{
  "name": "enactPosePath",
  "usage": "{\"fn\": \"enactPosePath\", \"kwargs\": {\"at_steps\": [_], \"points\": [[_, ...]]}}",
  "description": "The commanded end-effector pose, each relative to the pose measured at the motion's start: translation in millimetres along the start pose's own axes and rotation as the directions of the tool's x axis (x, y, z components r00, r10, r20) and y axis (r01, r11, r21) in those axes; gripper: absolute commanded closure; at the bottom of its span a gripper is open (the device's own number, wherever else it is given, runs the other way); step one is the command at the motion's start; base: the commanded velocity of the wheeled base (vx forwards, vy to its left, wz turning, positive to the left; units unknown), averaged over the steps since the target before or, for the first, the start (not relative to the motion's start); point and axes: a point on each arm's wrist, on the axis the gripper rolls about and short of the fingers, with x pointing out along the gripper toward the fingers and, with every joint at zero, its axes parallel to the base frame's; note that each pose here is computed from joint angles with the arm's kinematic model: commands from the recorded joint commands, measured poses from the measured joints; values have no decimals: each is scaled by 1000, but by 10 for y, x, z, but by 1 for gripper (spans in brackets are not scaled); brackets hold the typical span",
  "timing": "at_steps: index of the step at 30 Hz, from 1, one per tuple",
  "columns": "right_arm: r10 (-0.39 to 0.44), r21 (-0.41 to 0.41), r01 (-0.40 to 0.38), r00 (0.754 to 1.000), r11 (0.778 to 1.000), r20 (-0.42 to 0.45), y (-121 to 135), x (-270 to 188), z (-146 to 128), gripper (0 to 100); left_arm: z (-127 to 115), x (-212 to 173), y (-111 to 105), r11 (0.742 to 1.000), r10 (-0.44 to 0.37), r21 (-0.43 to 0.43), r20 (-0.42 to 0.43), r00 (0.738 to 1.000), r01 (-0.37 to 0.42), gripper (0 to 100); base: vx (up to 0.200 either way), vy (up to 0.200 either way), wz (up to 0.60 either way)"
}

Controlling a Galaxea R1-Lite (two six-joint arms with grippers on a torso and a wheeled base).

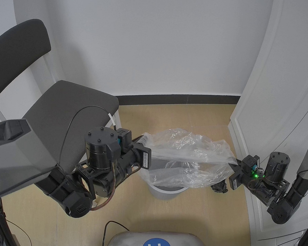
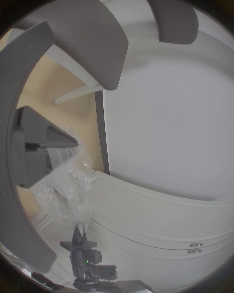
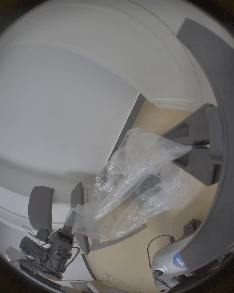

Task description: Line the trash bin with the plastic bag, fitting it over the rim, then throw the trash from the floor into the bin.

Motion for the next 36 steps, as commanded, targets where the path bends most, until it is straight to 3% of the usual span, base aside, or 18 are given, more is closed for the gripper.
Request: {"fn": "enactPosePath", "kwargs": {"at_steps": [1,13,22,30,33,36], "points": [[34,-6,-35,999,999,-22,141,55,-130,100,-93,-3,-156,999,-42,-15,-23,999,42,100,0,0,0],[68,2,-68,994,998,-81,259,222,-335,100,-300,205,-119,999,-19,-33,-68,998,16,100,0,0,0],[65,66,-58,991,996,-113,299,449,-504,100,-418,462,40,997,33,-67,-65,997,-37,100,0,0,0],[88,227,-51,984,973,-156,323,715,-580,100,-513,727,159,986,72,-145,-78,994,-83,100,0,0,0],[91,339,-27,980,940,-175,298,856,-565,100,-478,809,157,975,75,-203,-72,995,-88,100,0,0,0],[81,387,-5,980,922,-180,272,946,-593,100,-488,877,147,968,75,-234,-60,995,-87,100,0,0,0]]}}
